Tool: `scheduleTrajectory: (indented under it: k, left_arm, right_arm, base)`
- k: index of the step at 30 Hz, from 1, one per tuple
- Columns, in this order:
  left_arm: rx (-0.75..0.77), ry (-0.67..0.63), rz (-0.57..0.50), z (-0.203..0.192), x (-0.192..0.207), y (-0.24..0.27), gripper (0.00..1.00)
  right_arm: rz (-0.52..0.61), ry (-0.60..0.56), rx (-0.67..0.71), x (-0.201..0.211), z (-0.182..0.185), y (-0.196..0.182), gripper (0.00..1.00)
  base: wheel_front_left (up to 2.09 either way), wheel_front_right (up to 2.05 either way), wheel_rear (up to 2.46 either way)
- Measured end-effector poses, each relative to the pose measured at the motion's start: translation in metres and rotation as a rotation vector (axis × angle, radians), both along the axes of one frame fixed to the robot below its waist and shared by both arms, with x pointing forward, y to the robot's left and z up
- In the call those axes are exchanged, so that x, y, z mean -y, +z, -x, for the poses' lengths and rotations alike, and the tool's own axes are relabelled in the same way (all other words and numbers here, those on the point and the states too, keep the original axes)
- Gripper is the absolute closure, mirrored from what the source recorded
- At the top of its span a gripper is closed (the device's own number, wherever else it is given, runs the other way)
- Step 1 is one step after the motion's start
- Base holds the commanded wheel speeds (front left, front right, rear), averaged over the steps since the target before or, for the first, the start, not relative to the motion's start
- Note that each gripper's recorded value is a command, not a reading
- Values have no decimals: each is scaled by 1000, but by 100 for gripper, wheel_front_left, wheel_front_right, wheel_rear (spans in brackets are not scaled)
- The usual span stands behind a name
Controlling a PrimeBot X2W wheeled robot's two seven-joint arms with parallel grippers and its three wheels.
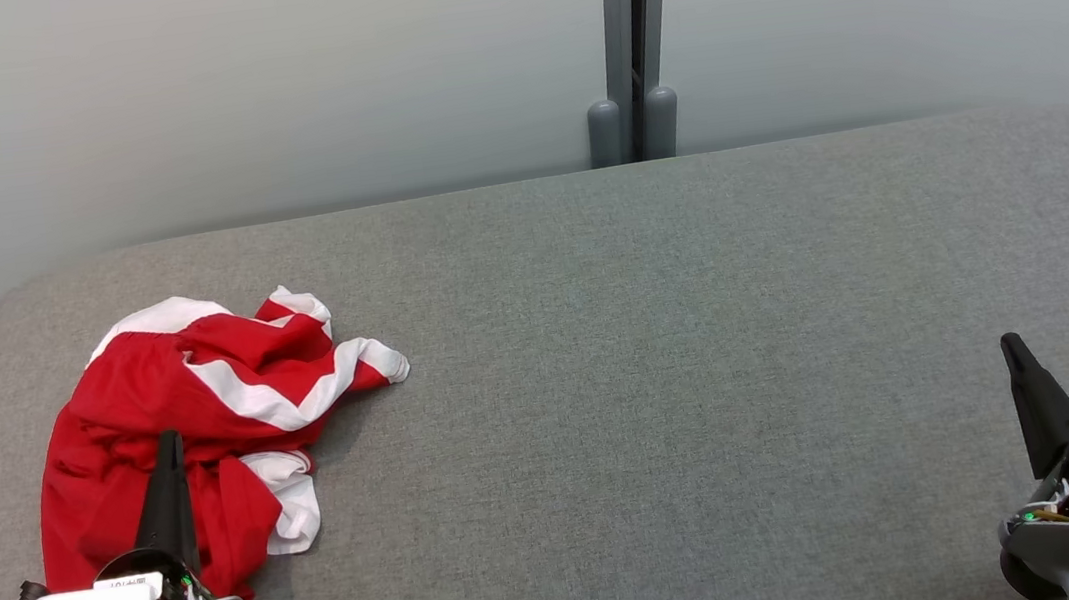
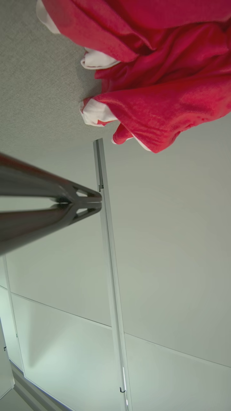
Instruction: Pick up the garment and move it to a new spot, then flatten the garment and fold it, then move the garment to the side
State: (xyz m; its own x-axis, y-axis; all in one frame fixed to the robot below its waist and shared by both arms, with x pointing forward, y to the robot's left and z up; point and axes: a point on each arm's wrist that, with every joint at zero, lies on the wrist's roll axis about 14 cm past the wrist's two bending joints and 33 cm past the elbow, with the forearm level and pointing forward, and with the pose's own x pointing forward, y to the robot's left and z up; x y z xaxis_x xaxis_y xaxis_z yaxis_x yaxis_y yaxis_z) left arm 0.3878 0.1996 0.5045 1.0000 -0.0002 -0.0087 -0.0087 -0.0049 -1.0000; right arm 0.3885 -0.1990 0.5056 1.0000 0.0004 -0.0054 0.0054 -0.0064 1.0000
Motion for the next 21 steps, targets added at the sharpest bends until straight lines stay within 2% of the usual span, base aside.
scheduleTrajectory:
  k: [21]
  left_arm:
    - [0, 0, 0, 0, 0, 0, 100]
  right_arm:
    - [0, 0, 0, 0, 0, 0, 100]
  base:
    - [0, 0, 0]
